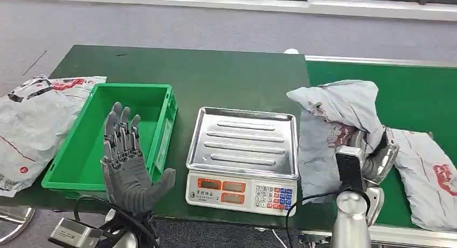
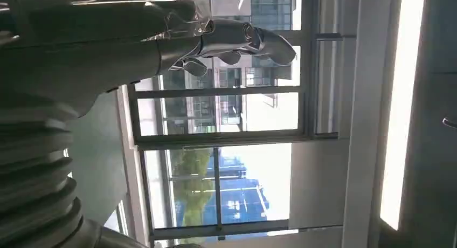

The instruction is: Moved the parcel from conveyor to table for the left to box.

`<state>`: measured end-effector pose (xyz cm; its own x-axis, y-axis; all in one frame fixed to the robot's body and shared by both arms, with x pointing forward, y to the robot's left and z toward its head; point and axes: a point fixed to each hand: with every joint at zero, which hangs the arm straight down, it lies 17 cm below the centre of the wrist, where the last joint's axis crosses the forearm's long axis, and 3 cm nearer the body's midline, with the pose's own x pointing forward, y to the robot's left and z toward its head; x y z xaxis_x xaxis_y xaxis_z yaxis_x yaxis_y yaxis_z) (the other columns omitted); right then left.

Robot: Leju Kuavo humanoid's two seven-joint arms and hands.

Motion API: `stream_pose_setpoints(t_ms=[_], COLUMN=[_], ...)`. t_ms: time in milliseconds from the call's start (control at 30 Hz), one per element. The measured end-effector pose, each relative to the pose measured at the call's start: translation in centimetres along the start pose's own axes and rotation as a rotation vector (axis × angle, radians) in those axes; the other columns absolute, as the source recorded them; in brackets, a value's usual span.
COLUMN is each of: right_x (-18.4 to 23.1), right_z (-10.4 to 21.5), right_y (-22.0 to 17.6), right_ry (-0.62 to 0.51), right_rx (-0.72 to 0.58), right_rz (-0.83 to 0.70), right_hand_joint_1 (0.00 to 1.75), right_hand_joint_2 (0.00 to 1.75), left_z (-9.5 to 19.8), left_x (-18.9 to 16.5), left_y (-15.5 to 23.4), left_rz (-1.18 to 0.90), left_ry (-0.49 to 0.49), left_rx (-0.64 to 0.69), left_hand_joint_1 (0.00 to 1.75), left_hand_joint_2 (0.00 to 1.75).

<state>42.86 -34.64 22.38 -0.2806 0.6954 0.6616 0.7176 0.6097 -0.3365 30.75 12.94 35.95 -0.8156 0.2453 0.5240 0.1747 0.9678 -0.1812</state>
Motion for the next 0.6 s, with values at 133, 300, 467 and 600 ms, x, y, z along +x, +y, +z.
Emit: stream_pose_setpoints(t_ms=[133, 300, 467, 600], right_x=[2.1, 7.9, 12.4, 14.7], right_z=[-0.9, -3.2, -4.2, -4.6], right_y=[-0.2, -0.4, -0.6, -0.8], right_ry=[-0.019, -0.13, -0.201, -0.221], right_rx=[-0.083, -0.149, -0.184, -0.209], right_rz=[-0.048, -0.116, -0.189, -0.256], right_hand_joint_1=[1.75, 1.75, 1.75, 1.75], right_hand_joint_2=[1.75, 1.75, 1.75, 1.75], left_z=[-0.1, -0.5, -0.7, -0.8], left_x=[-0.1, -0.4, -0.5, -0.5], left_y=[0.0, 0.0, -0.3, -0.3], left_rz=[-0.002, 0.002, 0.008, 0.015], left_ry=[0.0, -0.004, -0.007, -0.008], left_rx=[0.003, 0.003, -0.001, 0.002], left_hand_joint_1=[0.0, 0.0, 0.0, 0.0], left_hand_joint_2=[1.75, 1.75, 1.75, 1.75])
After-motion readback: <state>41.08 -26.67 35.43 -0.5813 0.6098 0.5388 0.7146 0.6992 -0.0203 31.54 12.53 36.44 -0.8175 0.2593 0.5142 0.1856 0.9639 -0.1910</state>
